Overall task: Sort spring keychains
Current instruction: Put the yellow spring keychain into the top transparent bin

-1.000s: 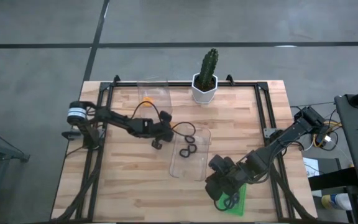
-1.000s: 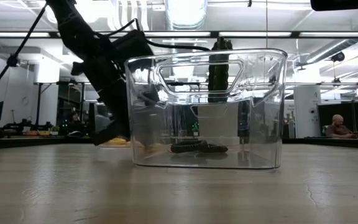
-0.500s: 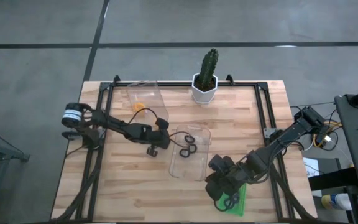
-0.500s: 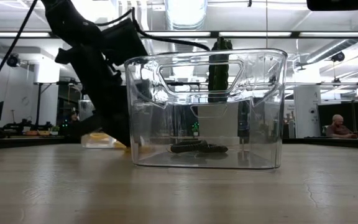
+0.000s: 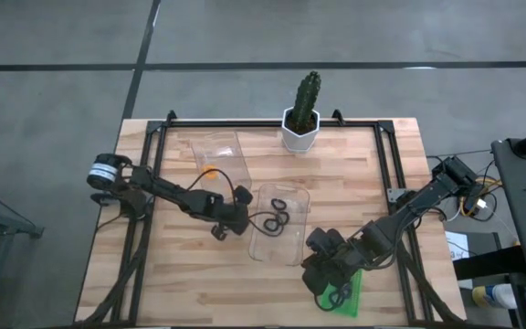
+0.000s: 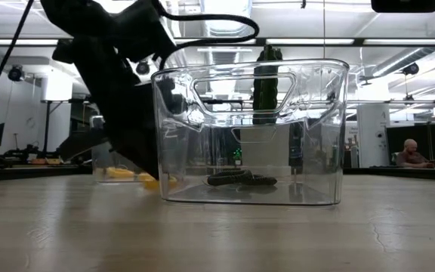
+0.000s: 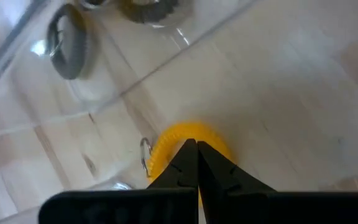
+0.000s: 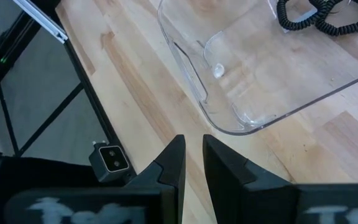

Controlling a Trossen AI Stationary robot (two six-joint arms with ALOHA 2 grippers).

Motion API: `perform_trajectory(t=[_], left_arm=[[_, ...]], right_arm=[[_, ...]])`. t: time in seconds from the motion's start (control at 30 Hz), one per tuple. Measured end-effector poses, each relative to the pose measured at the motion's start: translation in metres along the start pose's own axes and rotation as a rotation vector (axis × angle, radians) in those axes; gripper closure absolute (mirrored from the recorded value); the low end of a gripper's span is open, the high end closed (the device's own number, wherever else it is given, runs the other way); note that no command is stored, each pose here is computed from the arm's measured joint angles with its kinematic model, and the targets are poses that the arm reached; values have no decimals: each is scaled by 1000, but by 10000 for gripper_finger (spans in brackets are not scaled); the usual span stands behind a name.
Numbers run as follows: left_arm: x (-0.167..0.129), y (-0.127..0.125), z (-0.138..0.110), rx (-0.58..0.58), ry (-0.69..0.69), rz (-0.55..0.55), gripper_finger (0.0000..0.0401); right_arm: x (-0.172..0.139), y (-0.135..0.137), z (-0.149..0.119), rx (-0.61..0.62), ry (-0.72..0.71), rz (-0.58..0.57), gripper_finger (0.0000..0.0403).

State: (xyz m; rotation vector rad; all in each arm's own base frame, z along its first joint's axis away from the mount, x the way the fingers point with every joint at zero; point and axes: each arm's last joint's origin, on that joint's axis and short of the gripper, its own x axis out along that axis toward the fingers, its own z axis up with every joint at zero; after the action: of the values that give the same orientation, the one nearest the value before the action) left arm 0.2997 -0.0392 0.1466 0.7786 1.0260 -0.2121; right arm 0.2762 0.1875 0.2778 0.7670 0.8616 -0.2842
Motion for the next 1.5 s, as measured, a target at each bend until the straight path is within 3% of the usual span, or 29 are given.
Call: perform_trajectory(t=[0.27, 0.7, 0.87, 0.93, 1.1, 1.2, 1.3, 1.5], left_arm=[[-4, -8, -2, 91, 45, -71, 401], [-31, -24, 15, 176, -38, -51, 401], [-41, -27, 12, 94, -16, -82, 401], [-47, -26, 11, -30, -15, -86, 401], [-63, -23, 12, -317, -106, -328, 401], [-62, -18, 12, -442, -109, -335, 400], [-53, -15, 8, -509, -71, -353, 388], [-40, -11, 5, -518, -29, -324, 335]], right_arm=[[0, 0, 0, -3, 0, 1, 351], [0, 0, 1, -15, -25, -6, 351], [0, 0, 1, -32, -26, -4, 351], [0, 1, 1, -30, -27, -1, 351], [0, 1, 1, -32, -27, 0, 351], [0, 1, 1, -39, -28, 2, 351], [0, 1, 1, -53, -28, 2, 351], [0, 2, 1, -47, -31, 13, 351]])
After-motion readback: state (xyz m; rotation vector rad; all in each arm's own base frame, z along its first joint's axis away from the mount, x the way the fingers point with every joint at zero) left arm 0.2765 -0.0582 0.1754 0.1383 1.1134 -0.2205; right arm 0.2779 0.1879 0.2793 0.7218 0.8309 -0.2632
